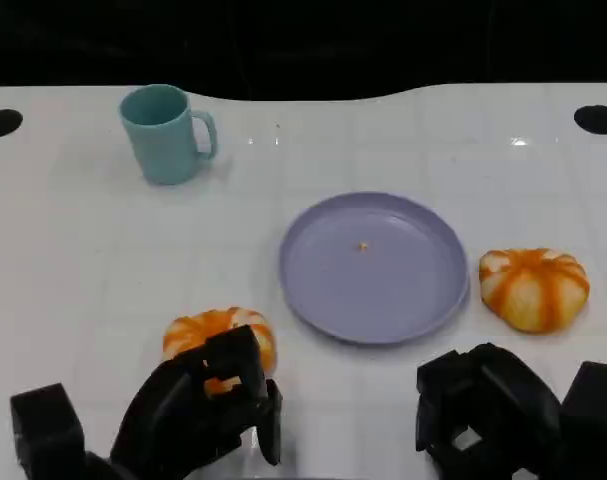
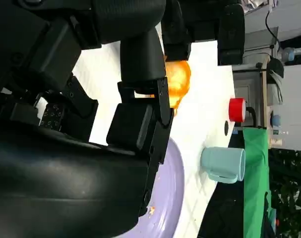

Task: Grasp the bread from the table and place it into the plate.

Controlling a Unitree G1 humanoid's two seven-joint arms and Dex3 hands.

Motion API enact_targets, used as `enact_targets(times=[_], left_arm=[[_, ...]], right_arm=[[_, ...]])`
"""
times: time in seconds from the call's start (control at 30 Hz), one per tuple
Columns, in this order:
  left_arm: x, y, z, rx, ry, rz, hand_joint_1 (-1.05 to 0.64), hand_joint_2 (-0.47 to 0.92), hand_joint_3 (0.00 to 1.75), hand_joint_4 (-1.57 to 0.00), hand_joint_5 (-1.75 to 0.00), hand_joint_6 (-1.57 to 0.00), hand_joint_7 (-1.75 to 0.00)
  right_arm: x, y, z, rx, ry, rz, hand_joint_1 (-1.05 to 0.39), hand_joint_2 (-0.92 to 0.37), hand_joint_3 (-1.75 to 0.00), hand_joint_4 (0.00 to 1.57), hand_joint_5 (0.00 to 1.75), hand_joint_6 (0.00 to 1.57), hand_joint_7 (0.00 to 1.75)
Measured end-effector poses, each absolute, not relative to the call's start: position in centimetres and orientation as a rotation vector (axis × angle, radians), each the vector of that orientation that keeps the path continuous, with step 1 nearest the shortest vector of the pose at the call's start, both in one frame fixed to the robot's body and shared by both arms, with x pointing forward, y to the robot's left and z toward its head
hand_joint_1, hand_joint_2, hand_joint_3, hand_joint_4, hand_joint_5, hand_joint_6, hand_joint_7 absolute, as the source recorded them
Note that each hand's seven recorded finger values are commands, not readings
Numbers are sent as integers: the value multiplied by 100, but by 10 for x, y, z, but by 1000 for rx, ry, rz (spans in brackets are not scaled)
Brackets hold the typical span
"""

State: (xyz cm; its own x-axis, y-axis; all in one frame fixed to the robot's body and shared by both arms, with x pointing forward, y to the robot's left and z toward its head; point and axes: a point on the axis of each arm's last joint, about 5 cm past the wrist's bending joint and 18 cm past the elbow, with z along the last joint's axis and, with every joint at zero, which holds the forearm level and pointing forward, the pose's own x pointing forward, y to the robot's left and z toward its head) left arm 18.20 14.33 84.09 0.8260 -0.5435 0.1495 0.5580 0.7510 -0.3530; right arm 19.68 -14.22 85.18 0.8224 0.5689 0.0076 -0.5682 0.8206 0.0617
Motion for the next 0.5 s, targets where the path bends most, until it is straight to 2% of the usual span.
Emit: enact_targets(times=[0.17,0.3,0.33,0.43,0.5], left_arm=[[183,144,843,-391,-51,-603,-79,92,14,-77,-175,-68,-151],[185,146,852,-335,-107,-610,-75,92,13,-67,-174,-65,-134],[185,147,854,-317,-120,-607,-75,92,13,-66,-168,-67,-122],[186,151,858,-254,-151,-596,-75,92,16,-66,-156,-68,-105],[186,154,862,-205,-173,-586,-76,92,20,-64,-143,-63,-87]], right_arm=[[197,-142,852,55,13,609,-105,-16,-115,153,126,157,96],[197,-142,852,52,12,612,-105,-16,-115,154,126,157,95],[197,-142,852,53,13,614,-105,-16,-115,155,126,157,96],[197,-142,852,53,13,614,-105,-16,-115,155,125,157,96],[197,-142,852,54,12,614,-105,-16,-115,155,125,157,96]])
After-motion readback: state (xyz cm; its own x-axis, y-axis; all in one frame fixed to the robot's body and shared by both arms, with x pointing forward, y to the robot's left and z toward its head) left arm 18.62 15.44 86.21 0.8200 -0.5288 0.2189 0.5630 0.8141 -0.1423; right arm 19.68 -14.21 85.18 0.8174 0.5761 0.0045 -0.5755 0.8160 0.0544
